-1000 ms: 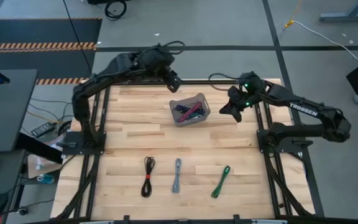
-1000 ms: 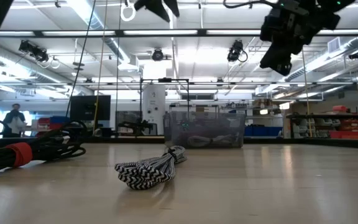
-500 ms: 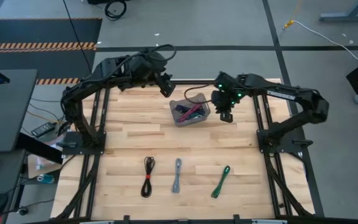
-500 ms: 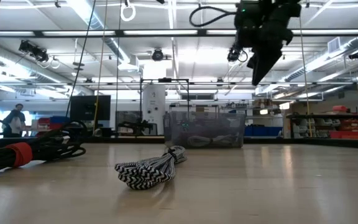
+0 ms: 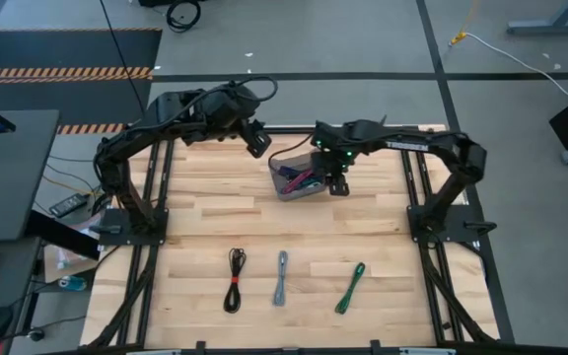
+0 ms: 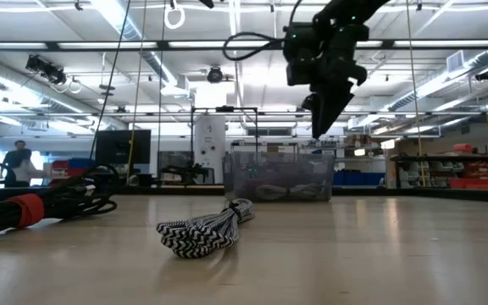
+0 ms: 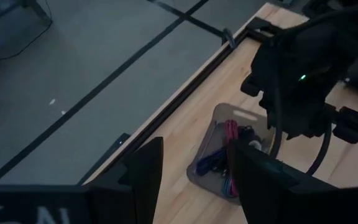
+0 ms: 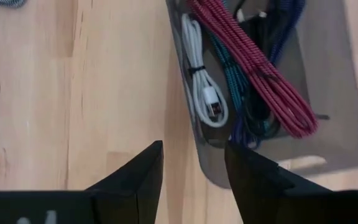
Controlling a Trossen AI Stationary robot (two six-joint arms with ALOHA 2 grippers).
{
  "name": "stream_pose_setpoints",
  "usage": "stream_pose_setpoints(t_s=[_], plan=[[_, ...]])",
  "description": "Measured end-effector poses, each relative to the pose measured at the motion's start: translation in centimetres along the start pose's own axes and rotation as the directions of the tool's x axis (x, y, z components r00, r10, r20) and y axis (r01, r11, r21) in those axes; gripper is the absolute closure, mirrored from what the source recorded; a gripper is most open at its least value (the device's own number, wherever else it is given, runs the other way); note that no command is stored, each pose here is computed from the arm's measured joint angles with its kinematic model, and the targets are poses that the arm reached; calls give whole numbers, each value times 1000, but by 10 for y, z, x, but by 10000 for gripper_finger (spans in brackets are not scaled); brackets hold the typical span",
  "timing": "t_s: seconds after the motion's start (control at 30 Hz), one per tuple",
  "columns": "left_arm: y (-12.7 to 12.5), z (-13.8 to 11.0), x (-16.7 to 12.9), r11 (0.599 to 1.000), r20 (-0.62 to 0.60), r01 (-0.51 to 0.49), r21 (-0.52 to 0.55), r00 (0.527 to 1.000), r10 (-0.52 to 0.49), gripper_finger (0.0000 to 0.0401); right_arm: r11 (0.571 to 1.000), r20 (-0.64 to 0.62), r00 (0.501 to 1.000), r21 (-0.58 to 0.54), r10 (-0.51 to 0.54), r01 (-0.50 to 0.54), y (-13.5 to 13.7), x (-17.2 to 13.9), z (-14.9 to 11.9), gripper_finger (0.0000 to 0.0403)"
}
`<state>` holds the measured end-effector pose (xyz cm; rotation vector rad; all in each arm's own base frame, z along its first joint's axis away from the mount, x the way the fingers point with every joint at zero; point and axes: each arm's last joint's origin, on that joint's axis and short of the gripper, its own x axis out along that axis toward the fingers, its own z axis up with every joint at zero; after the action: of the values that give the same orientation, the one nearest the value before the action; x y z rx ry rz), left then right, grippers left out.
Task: Pick and place USB-C Cables
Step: Adjust the black bin
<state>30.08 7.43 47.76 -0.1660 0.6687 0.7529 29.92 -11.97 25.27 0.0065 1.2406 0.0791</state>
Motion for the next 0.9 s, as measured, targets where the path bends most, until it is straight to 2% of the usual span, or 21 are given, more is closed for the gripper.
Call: stream_pose_setpoints(t_s=[0.13, 0.37, 0.9], plan=[[1, -2, 0, 1000, -22, -7, 10, 1000, 7, 214, 999, -8, 999, 1, 51, -51, -3, 17, 5, 225], [1, -2, 0, 1000, -23, -7, 12, 1000, 7, 214, 997, -46, 996, 0, 79, -79, -8, 38, 7, 225], [1, -4, 0, 1000, -39, -11, 21, 999, 12, 213, 992, -6, 992, -27, 126, -126, -1, 58, 18, 236]])
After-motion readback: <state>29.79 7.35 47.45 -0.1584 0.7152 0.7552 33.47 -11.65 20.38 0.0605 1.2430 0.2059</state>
